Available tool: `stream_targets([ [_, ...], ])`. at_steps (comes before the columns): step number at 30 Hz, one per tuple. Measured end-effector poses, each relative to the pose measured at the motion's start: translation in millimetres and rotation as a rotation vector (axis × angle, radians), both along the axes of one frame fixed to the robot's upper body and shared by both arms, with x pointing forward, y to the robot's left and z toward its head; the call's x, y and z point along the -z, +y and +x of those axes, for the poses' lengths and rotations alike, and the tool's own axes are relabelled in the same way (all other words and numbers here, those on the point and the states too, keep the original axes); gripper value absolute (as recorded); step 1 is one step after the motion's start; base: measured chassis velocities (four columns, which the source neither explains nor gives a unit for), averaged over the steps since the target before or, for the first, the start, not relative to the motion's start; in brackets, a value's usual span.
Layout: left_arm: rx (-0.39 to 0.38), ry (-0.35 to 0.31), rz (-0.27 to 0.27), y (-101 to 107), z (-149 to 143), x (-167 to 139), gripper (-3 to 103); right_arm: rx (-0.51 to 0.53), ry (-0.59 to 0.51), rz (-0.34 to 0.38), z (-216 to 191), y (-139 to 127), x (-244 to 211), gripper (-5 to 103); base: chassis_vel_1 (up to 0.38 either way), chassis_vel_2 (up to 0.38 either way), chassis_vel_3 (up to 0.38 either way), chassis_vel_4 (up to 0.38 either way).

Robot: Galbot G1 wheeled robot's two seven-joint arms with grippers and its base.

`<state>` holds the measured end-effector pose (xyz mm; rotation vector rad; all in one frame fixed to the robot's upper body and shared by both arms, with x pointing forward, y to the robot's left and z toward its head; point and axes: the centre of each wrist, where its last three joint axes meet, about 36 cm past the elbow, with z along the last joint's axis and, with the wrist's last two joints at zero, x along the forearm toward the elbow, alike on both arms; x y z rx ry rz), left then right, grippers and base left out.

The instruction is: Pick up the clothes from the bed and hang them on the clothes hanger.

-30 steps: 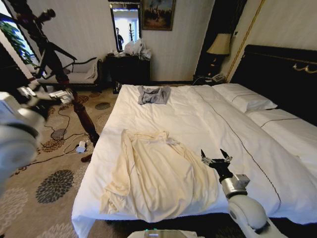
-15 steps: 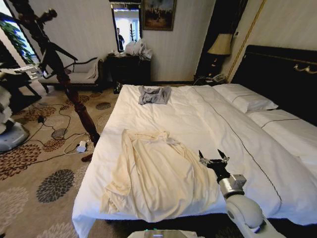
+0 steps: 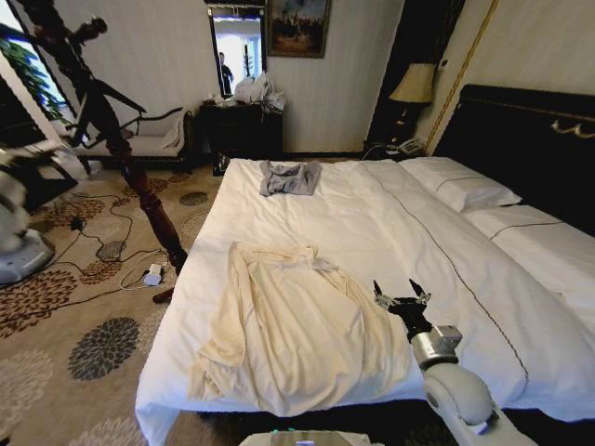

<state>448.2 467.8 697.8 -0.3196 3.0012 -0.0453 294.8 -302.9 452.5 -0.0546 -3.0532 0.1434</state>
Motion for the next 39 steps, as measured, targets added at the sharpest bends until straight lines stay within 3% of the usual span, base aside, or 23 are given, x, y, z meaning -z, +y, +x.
stream_targets([
  [3,0.024,0.011,-0.027,-11.7,9.2,24.3,100,0.001,0.001,0.004,1.3,0.0,-0.4,100,0.000,0.000,0.000,0.000],
  [6,0.046,0.035,-0.045,-30.2,36.6,84.0,100,0.007,0.003,0.009,1.6,-1.8,-1.9,100,0.000,0.000,0.000,0.000],
  [10,0.048,0.029,-0.091,-44.8,65.3,117.4,100,0.015,0.002,0.012,2.0,-5.6,-4.1,100,0.000,0.000,0.000,0.000],
  [13,0.056,0.013,-0.118,-59.4,81.1,127.7,100,0.022,0.006,0.019,2.4,-5.9,-4.0,100,0.000,0.000,0.000,0.000],
  [16,0.098,-0.019,-0.183,-101.7,117.7,133.9,97,0.028,0.017,0.028,2.2,-4.4,-3.4,100,0.000,0.000,0.000,0.000],
  [17,0.098,-0.019,-0.183,-101.7,117.7,133.9,97,0.028,0.017,0.028,2.2,-4.4,-3.4,100,0.000,0.000,0.000,0.000],
  [20,0.131,-0.055,-0.194,-130.3,155.9,112.0,97,0.035,0.016,0.026,2.1,-6.4,-4.3,100,0.000,0.000,0.000,0.000],
  [24,0.147,-0.086,-0.151,-134.1,170.4,75.5,97,0.050,0.014,0.023,1.2,-10.9,-6.1,100,0.000,0.000,0.000,0.000],
  [27,0.134,-0.101,-0.069,-108.9,160.5,31.7,97,0.060,0.010,0.019,0.6,-15.6,-8.0,100,0.000,0.000,0.000,0.000],
  [28,0.134,-0.101,-0.069,-108.9,160.5,31.7,97,0.060,0.010,0.019,0.6,-15.6,-8.0,100,0.000,0.000,0.000,0.000],
  [32,0.106,-0.149,-0.017,-75.1,143.7,-19.0,97,0.054,0.009,0.036,6.0,-12.1,-4.1,100,0.000,0.000,0.000,0.000],
  [36,0.106,-0.184,0.013,-63.2,129.3,-47.3,98,0.045,0.019,0.066,6.4,0.0,3.3,100,0.000,0.000,0.000,0.000],
  [39,0.114,-0.192,-0.010,-59.5,120.1,-63.6,97,0.043,0.030,0.074,3.0,4.9,7.6,100,0.000,0.000,0.000,0.000],
])
